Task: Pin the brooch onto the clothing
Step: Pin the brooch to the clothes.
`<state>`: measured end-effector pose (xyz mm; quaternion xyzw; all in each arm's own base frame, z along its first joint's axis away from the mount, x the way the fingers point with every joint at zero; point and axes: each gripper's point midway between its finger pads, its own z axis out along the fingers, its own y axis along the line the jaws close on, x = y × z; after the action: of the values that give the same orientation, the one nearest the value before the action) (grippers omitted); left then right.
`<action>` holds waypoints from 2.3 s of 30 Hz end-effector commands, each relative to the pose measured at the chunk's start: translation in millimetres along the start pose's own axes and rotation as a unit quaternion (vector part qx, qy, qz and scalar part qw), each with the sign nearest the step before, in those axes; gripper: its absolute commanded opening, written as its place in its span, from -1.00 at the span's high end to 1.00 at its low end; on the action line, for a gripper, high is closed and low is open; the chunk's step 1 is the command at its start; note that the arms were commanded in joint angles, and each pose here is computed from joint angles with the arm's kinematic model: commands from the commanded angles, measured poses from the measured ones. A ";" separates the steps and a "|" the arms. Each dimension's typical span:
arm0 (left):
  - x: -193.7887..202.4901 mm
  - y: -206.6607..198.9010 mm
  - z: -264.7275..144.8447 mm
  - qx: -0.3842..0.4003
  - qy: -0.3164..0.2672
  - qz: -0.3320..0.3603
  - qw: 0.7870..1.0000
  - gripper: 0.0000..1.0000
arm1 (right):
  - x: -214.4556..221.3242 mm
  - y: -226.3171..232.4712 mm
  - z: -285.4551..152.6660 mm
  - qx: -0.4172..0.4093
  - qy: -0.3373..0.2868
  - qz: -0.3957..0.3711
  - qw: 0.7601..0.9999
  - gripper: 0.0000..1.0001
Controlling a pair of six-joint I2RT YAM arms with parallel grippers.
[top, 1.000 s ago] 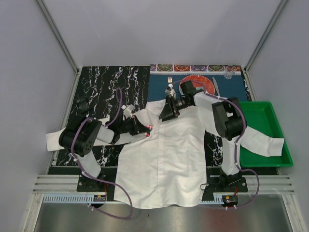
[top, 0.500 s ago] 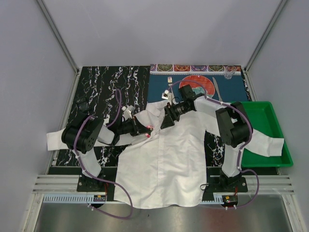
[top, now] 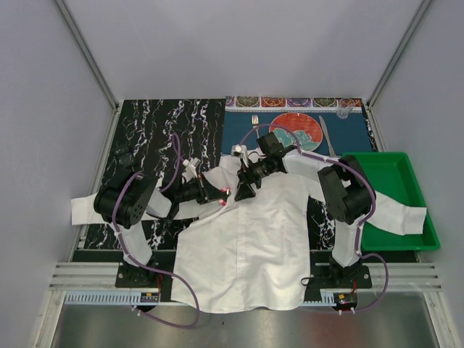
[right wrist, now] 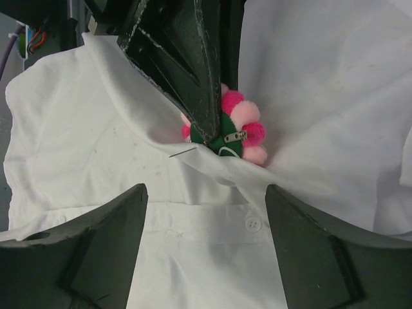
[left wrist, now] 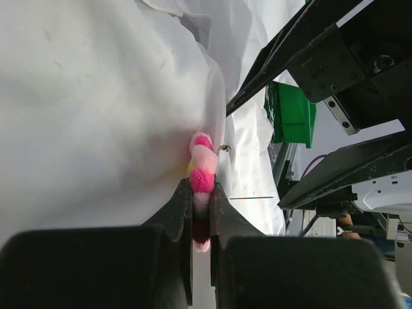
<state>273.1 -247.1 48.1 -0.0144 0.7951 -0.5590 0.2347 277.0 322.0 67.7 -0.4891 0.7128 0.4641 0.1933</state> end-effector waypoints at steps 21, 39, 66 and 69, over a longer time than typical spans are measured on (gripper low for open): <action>-8.7 -33.4 -7.0 0.073 -0.020 0.042 0.996 1.00 | -23.9 7.9 20.0 -0.027 -0.044 0.010 0.999 -0.50; -6.4 -40.5 -10.4 0.087 -0.017 0.049 0.995 1.00 | -31.1 5.1 26.8 -0.040 -0.049 0.046 0.997 0.11; -10.3 -50.4 -16.4 0.108 -0.034 0.061 0.992 1.00 | -33.0 8.2 -4.4 -0.103 -0.074 0.151 0.980 0.29; -10.1 -49.7 -16.0 0.108 -0.033 0.061 0.992 1.00 | -40.3 15.7 -10.7 -0.117 -0.080 0.155 0.978 0.21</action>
<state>253.3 -246.9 65.5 -0.0132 0.7685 -0.6027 0.2142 280.9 332.7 75.7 -0.3494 0.7326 0.5731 0.1127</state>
